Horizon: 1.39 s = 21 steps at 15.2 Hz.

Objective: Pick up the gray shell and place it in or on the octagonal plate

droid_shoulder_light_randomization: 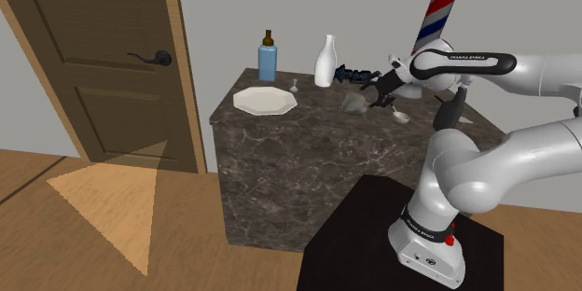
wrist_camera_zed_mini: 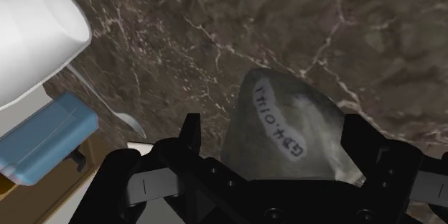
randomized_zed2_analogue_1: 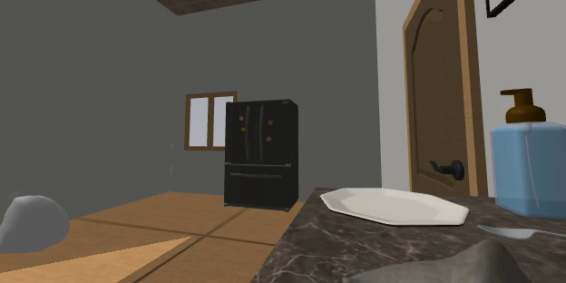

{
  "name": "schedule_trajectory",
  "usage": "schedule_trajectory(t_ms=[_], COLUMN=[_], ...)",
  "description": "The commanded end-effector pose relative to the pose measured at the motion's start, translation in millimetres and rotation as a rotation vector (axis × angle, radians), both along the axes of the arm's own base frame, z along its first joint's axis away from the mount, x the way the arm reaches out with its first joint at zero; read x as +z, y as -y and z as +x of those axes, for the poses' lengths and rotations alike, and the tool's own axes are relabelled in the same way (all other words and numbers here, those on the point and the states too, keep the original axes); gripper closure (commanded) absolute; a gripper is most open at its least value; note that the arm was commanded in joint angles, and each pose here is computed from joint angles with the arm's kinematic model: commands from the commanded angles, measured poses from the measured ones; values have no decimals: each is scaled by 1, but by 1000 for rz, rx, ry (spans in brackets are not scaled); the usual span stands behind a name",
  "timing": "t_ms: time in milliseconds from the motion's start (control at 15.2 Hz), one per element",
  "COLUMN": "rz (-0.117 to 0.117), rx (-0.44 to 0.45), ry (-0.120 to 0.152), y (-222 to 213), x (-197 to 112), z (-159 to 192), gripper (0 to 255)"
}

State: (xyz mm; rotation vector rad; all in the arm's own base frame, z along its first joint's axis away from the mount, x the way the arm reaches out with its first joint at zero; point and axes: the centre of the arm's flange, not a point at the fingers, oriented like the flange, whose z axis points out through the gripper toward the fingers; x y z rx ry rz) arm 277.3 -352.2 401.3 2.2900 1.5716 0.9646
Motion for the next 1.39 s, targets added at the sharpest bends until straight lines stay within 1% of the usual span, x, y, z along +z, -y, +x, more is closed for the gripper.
schedule_trajectory(t_ms=[0, 132, 660, 726, 1320], rz=[-3, -3, -3, -3, -3], rx=[5, 5, 5, 5, 5], ry=[5, 5, 5, 5, 5], y=[-3, -5, -5, -5, -6], x=[-9, -19, -19, -19, -19], z=[6, 14, 14, 14, 15], gripper=[0, 0, 0, 255, 255])
